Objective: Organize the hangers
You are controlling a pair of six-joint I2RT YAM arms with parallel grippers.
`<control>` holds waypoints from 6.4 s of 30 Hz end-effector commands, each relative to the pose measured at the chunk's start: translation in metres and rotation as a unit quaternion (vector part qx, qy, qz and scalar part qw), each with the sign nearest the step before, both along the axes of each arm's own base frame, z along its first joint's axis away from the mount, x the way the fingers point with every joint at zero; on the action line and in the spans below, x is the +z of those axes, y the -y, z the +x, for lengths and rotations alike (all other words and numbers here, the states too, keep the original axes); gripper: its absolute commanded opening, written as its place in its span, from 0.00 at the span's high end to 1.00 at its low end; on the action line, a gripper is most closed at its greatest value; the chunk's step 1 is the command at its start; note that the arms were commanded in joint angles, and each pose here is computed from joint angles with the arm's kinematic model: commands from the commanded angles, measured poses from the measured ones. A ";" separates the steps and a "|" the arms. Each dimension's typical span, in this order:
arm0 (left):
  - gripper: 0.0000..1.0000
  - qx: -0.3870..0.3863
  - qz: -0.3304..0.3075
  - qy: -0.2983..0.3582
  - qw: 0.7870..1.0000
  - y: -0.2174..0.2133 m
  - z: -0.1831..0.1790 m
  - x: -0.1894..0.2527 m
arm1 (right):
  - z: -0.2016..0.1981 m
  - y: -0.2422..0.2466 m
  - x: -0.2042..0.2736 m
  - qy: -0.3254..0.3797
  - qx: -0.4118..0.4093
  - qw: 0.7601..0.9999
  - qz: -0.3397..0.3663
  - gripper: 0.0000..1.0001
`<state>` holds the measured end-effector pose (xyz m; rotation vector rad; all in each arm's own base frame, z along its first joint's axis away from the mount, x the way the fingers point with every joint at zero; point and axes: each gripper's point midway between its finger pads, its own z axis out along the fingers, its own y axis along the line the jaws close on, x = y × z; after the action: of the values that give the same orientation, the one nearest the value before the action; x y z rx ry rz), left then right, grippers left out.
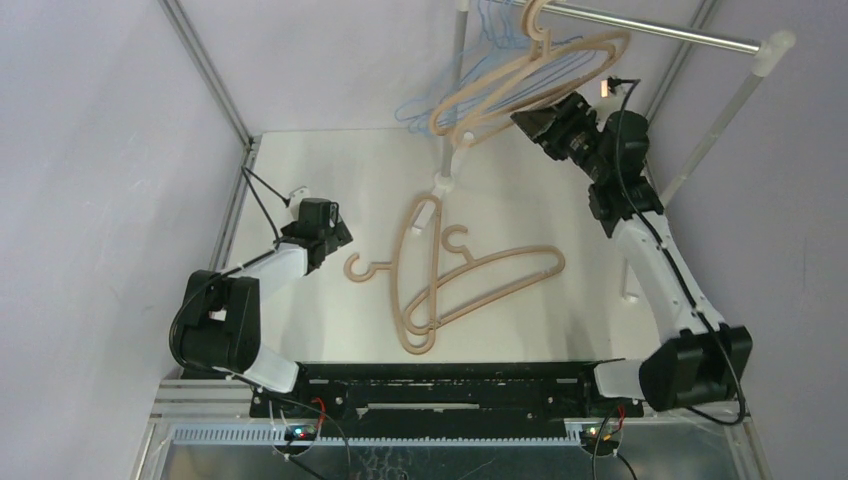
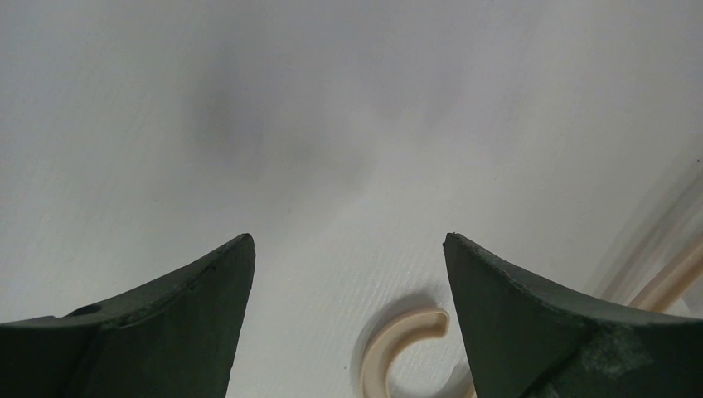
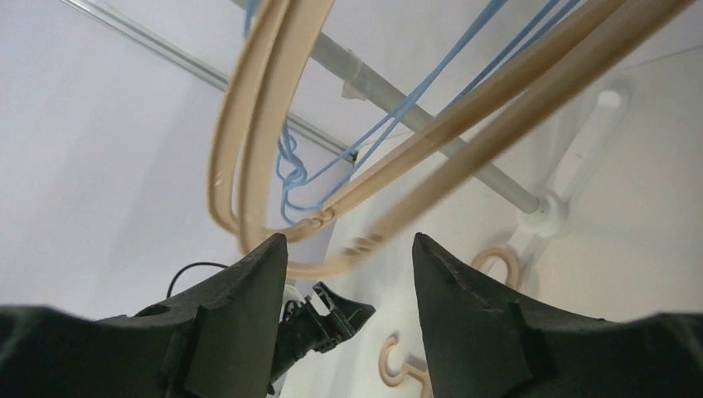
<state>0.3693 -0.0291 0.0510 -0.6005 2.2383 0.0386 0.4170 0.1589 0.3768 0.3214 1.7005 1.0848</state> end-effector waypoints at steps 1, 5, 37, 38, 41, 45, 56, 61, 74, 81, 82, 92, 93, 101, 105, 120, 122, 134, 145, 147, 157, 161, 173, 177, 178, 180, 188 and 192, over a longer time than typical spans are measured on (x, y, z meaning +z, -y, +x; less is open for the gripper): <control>0.11 -0.001 0.007 0.028 1.000 0.001 0.016 0.019 | -0.031 0.020 0.026 0.051 -0.047 0.996 -0.048 0.35; 0.11 -0.003 0.008 0.028 1.000 0.001 0.016 0.018 | -0.054 0.031 0.021 0.055 -0.076 0.992 -0.086 0.33; 0.11 0.003 0.008 0.028 1.000 -0.001 0.013 0.017 | -0.209 -0.218 -0.248 -0.081 0.288 0.868 -0.396 0.37; 0.11 0.003 0.007 0.029 1.000 0.000 0.013 0.018 | -0.205 -0.223 -0.251 -0.081 0.286 0.867 -0.400 0.37; 0.10 0.002 0.006 0.029 1.000 0.000 0.013 0.017 | -0.193 -0.235 -0.262 -0.084 0.270 0.862 -0.419 0.38; 0.10 0.000 0.005 0.032 0.999 0.000 0.013 0.019 | -0.181 -0.257 -0.270 -0.092 0.266 0.861 -0.423 0.36; 0.10 -0.003 0.002 0.035 0.999 -0.002 0.013 0.021 | -0.168 -0.262 -0.319 -0.153 0.243 0.842 -0.457 0.35; 0.10 -0.005 -0.002 0.039 0.999 0.000 0.014 0.022 | -0.176 -0.262 -0.338 -0.169 0.250 0.831 -0.468 0.35; 0.09 -0.005 -0.004 0.039 0.999 0.000 0.014 0.021 | -0.178 -0.254 -0.361 -0.185 0.235 0.810 -0.504 0.59; 0.09 -0.003 -0.005 0.042 0.999 -0.002 0.013 0.023 | -0.171 -0.239 -0.359 -0.187 0.205 0.815 -0.509 1.00; 0.09 -0.002 -0.004 0.043 0.999 -0.002 0.013 0.023 | -0.169 -0.236 -0.355 -0.185 0.200 0.818 -0.506 1.00; 0.09 0.005 0.001 0.051 0.999 -0.007 0.011 0.030 | -0.167 -0.198 -0.278 -0.149 0.175 0.848 -0.478 1.00; 0.09 0.004 0.000 0.052 0.999 -0.007 0.011 0.031 | -0.170 -0.194 -0.269 -0.146 0.179 0.850 -0.473 1.00; 0.09 0.005 -0.002 0.050 0.999 -0.006 0.011 0.028 | -0.204 -0.136 -0.241 -0.163 0.164 0.866 -0.443 1.00; 0.09 0.002 -0.005 0.048 0.999 -0.004 0.012 0.025 | -0.220 -0.103 -0.224 -0.157 0.149 0.887 -0.409 1.00; 0.10 0.000 -0.007 0.056 0.998 -0.003 0.011 0.030 | -0.237 -0.014 -0.147 -0.115 0.051 0.949 -0.287 1.00; 0.10 0.000 -0.007 0.056 0.998 -0.003 0.010 0.030 | -0.238 -0.010 -0.137 -0.108 0.047 0.953 -0.278 1.00; 0.10 -0.001 -0.012 0.056 0.998 -0.002 0.010 0.029 | -0.251 0.026 -0.070 -0.052 0.015 0.975 -0.214 1.00; 0.10 0.001 -0.009 0.054 0.999 -0.003 0.010 0.027 | -0.241 0.037 -0.027 -0.013 -0.012 0.980 -0.197 1.00; 0.10 0.000 -0.009 0.051 0.999 -0.002 0.010 0.026 | -0.238 0.039 -0.013 0.000 -0.019 0.981 -0.192 1.00; 0.10 0.000 -0.008 0.051 0.999 -0.002 0.011 0.025 | -0.220 0.027 0.019 0.023 0.005 0.990 -0.140 1.00; 0.10 -0.001 -0.008 0.048 0.999 -0.002 0.011 0.023 | -0.211 0.024 0.024 0.027 0.018 0.993 -0.115 1.00; 0.10 -0.002 -0.007 0.044 0.999 -0.001 0.013 0.020 | -0.189 0.040 0.042 0.044 0.031 0.997 -0.052 1.00; 0.10 -0.003 -0.006 0.044 0.999 -0.002 0.013 0.021 | -0.173 0.047 0.044 0.045 0.030 0.998 -0.038 1.00; 0.10 -0.002 -0.006 0.044 0.999 -0.002 0.013 0.021 | -0.168 0.050 0.047 0.050 0.029 0.998 -0.035 1.00; 0.10 -0.002 -0.006 0.044 0.999 -0.002 0.013 0.021 | -0.160 0.055 0.052 0.058 0.030 0.998 -0.027 1.00; 0.10 -0.002 -0.004 0.042 0.999 -0.002 0.013 0.020 | -0.128 0.075 0.075 0.092 0.036 0.995 0.011 1.00; 0.10 -0.002 -0.003 0.041 0.999 -0.002 0.014 0.020 | -0.115 0.078 0.083 0.107 0.047 0.993 0.028 1.00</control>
<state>0.3764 -0.0280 0.0653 -0.6075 2.1852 0.0014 0.3033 0.0765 0.4230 0.2884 1.6379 1.1456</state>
